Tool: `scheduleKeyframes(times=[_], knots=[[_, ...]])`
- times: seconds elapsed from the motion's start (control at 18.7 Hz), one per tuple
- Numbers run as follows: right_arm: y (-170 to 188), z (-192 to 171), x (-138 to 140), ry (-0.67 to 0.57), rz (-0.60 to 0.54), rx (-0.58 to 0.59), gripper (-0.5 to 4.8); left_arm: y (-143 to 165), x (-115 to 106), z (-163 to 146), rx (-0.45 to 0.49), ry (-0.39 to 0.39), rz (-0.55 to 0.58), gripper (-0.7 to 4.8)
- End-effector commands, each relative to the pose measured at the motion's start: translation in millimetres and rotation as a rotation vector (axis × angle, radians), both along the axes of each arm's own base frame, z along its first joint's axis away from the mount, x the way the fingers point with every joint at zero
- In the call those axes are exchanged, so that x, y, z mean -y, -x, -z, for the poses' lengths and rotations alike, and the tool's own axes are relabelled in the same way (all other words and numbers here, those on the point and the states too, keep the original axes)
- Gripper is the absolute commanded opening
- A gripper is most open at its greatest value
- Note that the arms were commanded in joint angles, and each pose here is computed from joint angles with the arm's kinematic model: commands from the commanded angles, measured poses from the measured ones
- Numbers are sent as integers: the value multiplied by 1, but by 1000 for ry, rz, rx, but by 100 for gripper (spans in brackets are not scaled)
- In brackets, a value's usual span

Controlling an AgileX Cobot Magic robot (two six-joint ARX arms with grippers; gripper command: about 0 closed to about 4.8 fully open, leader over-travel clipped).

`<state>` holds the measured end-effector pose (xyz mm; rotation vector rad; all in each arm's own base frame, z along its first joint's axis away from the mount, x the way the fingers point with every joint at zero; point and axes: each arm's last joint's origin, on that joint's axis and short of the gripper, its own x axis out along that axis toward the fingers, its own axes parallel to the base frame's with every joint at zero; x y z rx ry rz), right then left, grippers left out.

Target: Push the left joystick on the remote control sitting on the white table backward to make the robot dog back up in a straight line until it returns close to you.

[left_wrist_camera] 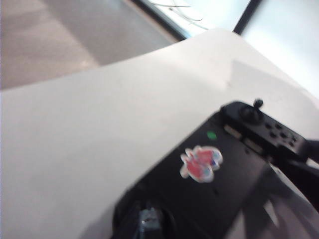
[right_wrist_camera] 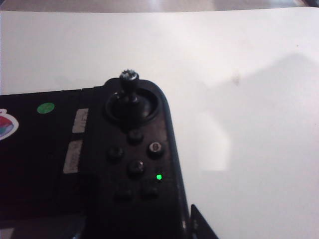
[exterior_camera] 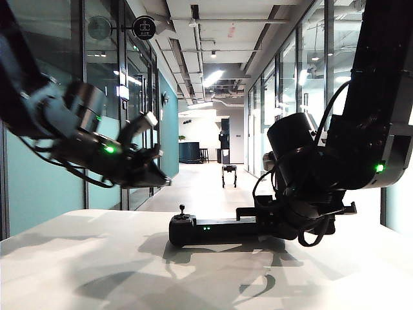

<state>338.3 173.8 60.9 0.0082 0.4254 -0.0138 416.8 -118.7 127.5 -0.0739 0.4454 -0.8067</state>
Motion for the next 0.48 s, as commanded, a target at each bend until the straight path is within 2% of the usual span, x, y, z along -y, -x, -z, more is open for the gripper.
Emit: scheduleKeyframes(times=[0.05, 0.48], knots=[[-3, -7, -1, -15, 33, 51, 229, -12, 3, 6, -5, -4, 15, -5], [-2, -7, -4, -17, 22, 50, 229, -46, 13, 21, 2, -61, 93, -6]])
